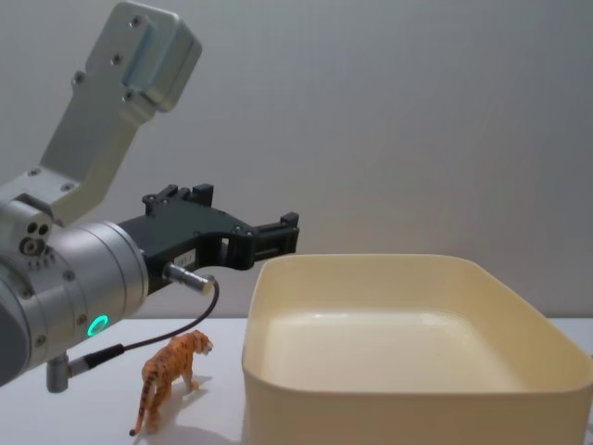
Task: Pick up the toy alternately with two hands and place it into the central storage box.
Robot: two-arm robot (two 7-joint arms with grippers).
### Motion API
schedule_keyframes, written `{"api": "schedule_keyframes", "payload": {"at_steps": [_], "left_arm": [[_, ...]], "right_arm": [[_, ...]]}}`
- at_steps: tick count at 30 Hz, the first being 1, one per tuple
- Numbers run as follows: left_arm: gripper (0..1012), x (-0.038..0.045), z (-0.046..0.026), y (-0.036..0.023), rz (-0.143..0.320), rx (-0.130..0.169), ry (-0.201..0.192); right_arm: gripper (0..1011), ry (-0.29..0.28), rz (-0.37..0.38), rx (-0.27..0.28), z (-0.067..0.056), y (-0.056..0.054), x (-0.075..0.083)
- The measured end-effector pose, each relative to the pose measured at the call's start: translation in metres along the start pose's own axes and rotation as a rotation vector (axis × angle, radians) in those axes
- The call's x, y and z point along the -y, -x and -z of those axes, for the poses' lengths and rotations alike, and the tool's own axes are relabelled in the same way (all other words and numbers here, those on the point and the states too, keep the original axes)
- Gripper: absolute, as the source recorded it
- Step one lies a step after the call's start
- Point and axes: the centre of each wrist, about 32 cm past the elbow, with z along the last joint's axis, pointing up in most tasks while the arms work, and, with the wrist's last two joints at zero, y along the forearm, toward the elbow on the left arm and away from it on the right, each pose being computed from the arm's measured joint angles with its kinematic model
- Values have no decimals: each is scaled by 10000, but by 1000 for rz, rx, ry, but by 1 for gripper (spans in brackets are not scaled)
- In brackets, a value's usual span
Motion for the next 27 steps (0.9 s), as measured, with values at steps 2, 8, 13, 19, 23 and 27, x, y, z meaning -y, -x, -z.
{"api": "schedule_keyframes", "payload": {"at_steps": [2, 8, 13, 19, 23, 27], "left_arm": [[1001, 0, 0, 0, 0, 0, 0], [1001, 0, 0, 0, 0, 0, 0], [1001, 0, 0, 0, 0, 0, 0], [1001, 0, 0, 0, 0, 0, 0], [1001, 0, 0, 0, 0, 0, 0], [1001, 0, 0, 0, 0, 0, 0]], "right_arm": [[1001, 7, -3, 3, 16, 17, -27], [1001, 26, 2, 16, 60, 59, -99], [974, 36, 13, 28, 86, 83, -143], [831, 46, 23, 38, 112, 105, -182], [678, 49, 27, 42, 122, 113, -198], [597, 52, 30, 46, 131, 122, -211]]}}
